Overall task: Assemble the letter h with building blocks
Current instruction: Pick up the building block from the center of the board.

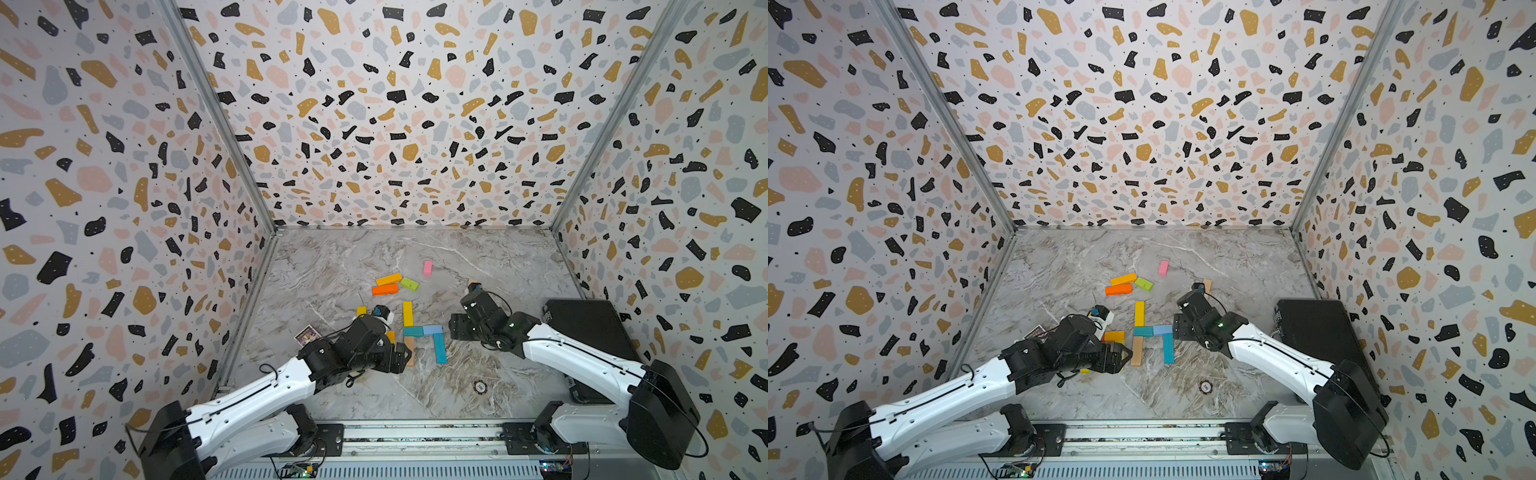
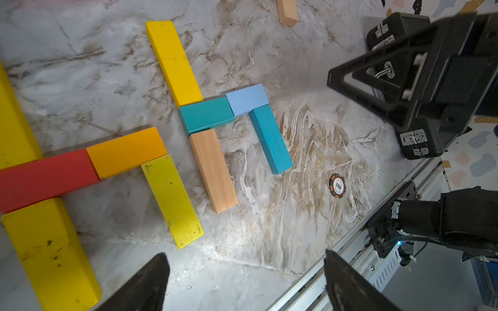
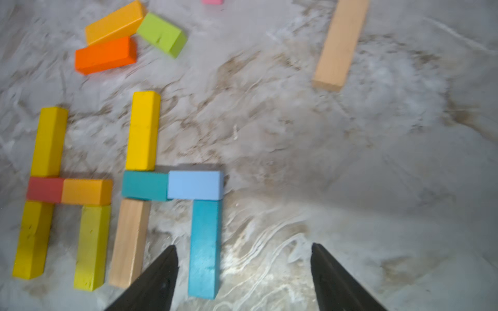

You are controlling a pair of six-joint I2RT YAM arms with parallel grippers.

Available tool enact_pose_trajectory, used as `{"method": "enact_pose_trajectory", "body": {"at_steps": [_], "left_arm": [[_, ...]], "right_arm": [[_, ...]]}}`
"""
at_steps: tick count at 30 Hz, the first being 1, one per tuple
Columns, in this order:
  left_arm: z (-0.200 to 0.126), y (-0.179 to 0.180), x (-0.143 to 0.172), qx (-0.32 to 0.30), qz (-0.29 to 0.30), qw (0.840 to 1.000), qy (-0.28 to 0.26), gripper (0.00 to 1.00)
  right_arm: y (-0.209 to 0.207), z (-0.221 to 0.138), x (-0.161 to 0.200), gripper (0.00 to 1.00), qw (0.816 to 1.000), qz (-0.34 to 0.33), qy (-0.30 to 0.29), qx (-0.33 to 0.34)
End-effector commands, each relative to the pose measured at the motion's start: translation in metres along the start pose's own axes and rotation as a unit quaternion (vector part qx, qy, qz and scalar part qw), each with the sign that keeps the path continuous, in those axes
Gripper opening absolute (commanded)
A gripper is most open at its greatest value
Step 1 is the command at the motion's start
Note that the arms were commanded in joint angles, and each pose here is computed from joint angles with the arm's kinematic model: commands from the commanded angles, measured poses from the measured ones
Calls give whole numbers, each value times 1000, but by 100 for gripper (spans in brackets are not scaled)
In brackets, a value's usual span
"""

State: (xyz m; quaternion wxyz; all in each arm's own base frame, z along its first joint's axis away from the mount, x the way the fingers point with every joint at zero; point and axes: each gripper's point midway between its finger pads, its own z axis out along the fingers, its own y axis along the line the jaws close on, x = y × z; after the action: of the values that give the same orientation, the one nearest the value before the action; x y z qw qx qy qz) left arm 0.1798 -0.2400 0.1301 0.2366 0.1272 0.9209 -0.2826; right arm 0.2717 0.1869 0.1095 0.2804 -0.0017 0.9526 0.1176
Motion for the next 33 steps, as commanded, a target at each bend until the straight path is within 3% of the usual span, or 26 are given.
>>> {"method": "enact_pose_trajectory", "body": {"at_steps": [1, 5, 13, 24, 29, 33], "left_arm": [[5, -16, -17, 30, -10, 999, -21, 91], [3, -13, -24, 13, -14, 999, -29, 100], [-15, -10, -23, -1, -3, 1000, -30, 99], [-44, -1, -26, -22, 6, 998, -55, 99], [-50, 2, -24, -26, 6, 998, -61, 99], [-56, 3, -25, -28, 8, 997, -69, 99]], "right_arm": [[-16, 10, -15, 80, 999, 39, 20, 9], [-39, 35, -44, 82, 995, 92, 26, 41], [-69, 73, -96, 80, 991, 106, 24, 84], [-76, 130, -104, 71, 985, 82, 98, 120], [-72, 141, -99, 63, 984, 74, 119, 107], [-67, 142, -90, 44, 986, 72, 125, 85]]}}
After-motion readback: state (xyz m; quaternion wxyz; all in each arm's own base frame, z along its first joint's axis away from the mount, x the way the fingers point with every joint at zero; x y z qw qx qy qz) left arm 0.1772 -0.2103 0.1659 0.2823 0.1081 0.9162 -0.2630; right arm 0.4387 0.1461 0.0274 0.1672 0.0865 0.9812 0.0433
